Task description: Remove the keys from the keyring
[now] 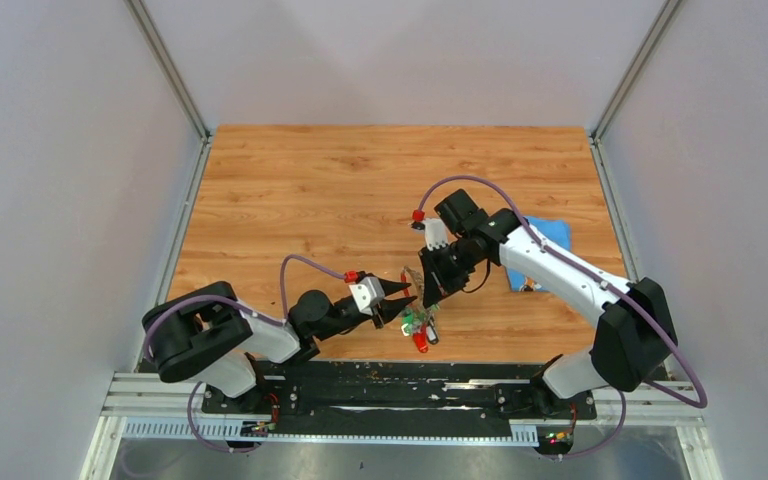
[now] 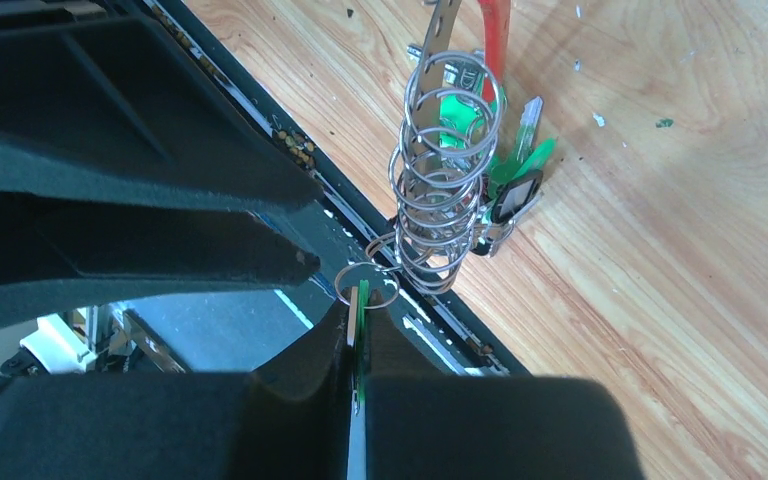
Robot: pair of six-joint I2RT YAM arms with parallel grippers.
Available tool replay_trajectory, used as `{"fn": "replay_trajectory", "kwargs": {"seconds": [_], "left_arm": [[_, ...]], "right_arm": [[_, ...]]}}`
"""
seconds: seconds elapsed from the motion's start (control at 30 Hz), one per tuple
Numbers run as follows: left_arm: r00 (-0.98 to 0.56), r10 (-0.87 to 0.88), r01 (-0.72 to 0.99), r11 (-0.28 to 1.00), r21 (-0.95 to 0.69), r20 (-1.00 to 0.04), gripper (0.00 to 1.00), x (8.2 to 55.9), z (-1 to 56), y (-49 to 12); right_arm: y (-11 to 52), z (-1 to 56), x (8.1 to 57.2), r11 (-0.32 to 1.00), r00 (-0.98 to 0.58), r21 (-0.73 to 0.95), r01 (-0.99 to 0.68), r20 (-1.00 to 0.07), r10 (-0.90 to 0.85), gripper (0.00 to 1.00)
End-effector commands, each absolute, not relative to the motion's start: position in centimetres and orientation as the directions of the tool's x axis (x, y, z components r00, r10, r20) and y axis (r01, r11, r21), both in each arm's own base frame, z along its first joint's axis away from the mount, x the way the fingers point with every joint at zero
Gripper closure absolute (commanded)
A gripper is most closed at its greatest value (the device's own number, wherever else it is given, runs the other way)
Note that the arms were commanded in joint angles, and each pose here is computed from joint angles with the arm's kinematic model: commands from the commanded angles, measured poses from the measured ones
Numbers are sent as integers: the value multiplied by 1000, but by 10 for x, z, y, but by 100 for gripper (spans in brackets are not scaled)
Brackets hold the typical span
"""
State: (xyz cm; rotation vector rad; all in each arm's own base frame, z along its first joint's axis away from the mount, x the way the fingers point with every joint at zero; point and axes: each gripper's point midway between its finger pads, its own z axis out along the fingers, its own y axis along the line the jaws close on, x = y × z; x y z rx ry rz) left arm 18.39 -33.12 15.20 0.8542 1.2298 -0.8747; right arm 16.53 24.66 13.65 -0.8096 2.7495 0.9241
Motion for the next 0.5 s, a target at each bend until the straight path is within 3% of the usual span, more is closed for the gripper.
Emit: {"fn": "replay_trajectory", "kwargs": {"seconds": [0.0,0.47], "left_arm": [[190,-107,903,409,131,-976,65,182,166,-341],[146,-67,910,399,108,-987,70,180,145,-350]], "right_arm": [[248,149,168,683,-872,544,-487,-259,-416,99],[248,151,169,702,-885,540,-464,-255,-389,99]]}}
